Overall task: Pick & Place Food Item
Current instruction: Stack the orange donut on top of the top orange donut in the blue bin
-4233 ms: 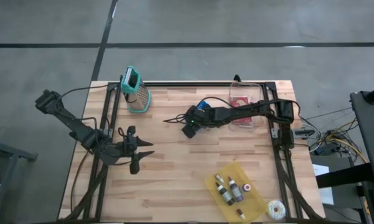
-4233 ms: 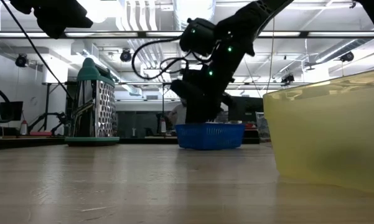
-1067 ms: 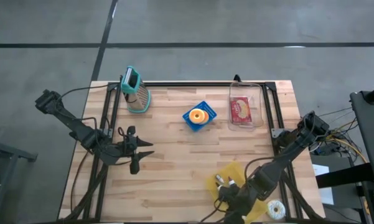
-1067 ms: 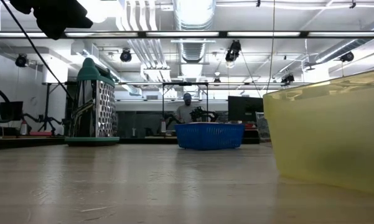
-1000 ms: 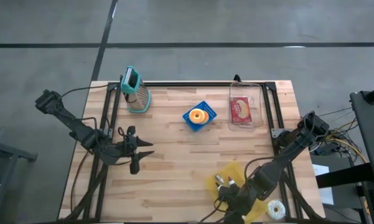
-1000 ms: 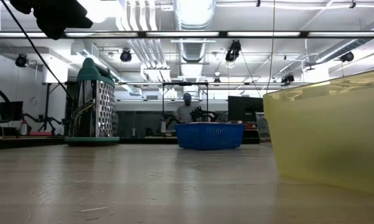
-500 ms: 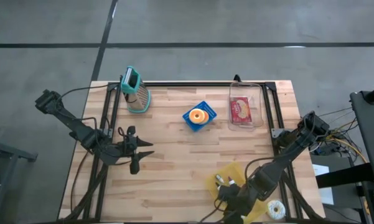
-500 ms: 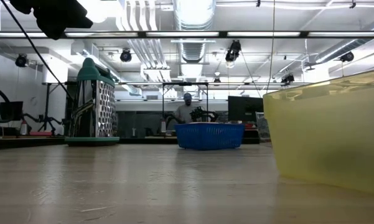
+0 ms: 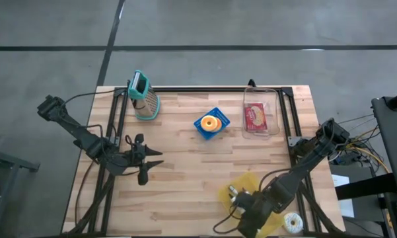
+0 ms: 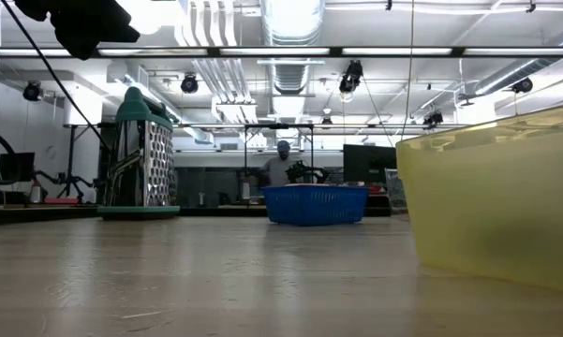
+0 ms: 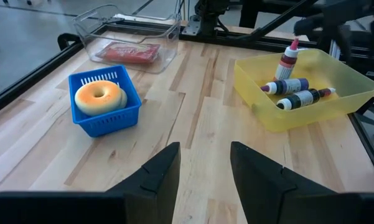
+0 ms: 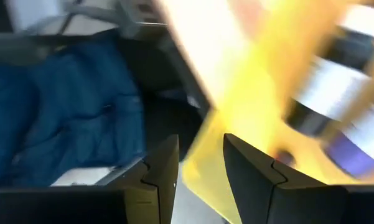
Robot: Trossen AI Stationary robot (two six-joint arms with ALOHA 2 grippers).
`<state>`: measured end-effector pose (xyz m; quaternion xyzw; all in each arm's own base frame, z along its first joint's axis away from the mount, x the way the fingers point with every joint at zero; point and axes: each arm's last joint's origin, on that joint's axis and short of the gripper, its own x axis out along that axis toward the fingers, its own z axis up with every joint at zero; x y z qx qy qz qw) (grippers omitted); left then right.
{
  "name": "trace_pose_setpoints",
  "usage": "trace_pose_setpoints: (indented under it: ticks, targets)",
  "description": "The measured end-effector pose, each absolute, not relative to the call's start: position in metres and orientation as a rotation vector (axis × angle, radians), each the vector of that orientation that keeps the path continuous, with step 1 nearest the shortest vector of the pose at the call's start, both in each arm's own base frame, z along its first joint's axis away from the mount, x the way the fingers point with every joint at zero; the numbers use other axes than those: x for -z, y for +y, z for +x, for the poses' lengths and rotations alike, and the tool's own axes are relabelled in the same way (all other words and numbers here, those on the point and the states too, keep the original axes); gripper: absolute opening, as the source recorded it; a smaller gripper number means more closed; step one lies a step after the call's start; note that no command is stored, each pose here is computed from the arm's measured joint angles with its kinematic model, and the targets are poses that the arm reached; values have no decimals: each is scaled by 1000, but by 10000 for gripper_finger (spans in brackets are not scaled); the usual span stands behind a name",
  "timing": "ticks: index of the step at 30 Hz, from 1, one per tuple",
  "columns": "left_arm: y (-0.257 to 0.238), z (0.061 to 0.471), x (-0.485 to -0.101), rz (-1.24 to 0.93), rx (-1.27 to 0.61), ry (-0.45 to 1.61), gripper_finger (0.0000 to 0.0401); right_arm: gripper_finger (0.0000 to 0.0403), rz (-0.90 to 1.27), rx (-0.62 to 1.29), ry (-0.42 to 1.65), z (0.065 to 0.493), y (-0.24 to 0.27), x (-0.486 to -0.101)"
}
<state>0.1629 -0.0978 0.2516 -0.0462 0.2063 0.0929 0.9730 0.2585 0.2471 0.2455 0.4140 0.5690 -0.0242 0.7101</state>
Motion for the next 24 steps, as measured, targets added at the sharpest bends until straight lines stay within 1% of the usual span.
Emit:
trace_pose_setpoints:
  ticks: [2,7,11,15,19,24]
  targets:
    - [-98,163,-252,-93,-187,417,149,123,952,122,1301,254,246,-243]
    - [-98,163,-252,-93,-187,417,149,123,968,116,1294,243,250,-254]
    - [-98,163,-252,-93,-188,417,149,123,884,188,1255,230,246,-278]
    - [-98,163,-252,-93,-187,417,149,123,786,315,1195,214,239,-311]
    - [-98,163,-252,-93,-188,417,149,123,760,414,1249,196,240,-332]
    - [-98,163,-252,-93,-187,417,149,123,781,462,1389,181,250,-332]
